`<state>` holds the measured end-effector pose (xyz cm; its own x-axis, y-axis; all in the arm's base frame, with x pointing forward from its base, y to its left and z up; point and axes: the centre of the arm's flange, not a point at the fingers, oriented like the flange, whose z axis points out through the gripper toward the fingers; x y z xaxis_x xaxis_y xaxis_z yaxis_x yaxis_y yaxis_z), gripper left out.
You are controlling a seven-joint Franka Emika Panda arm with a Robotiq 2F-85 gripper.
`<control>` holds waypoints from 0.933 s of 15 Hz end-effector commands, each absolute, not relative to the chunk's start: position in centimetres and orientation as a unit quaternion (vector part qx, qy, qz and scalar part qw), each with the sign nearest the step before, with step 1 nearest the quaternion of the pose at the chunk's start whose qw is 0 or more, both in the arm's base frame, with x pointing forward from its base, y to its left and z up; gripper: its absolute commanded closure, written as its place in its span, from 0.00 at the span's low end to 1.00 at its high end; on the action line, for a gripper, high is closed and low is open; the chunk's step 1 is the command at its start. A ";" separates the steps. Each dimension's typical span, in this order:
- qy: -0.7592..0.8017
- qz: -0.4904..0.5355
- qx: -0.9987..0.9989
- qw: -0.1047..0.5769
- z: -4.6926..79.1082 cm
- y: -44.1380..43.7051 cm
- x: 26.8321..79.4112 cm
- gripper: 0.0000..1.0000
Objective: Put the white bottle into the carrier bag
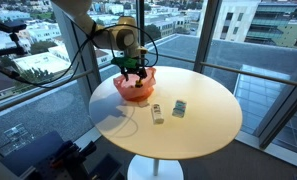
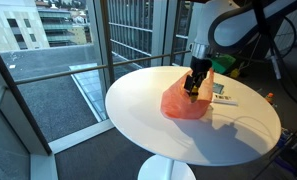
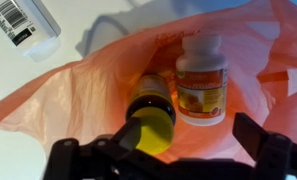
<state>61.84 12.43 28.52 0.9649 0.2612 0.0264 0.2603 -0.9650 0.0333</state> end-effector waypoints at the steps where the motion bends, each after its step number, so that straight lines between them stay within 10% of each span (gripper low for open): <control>1: 0.131 0.036 0.991 0.011 31.3 12.7 61.1 0.00; 14: 0.085 0.020 0.995 0.038 40.4 10.5 57.2 0.00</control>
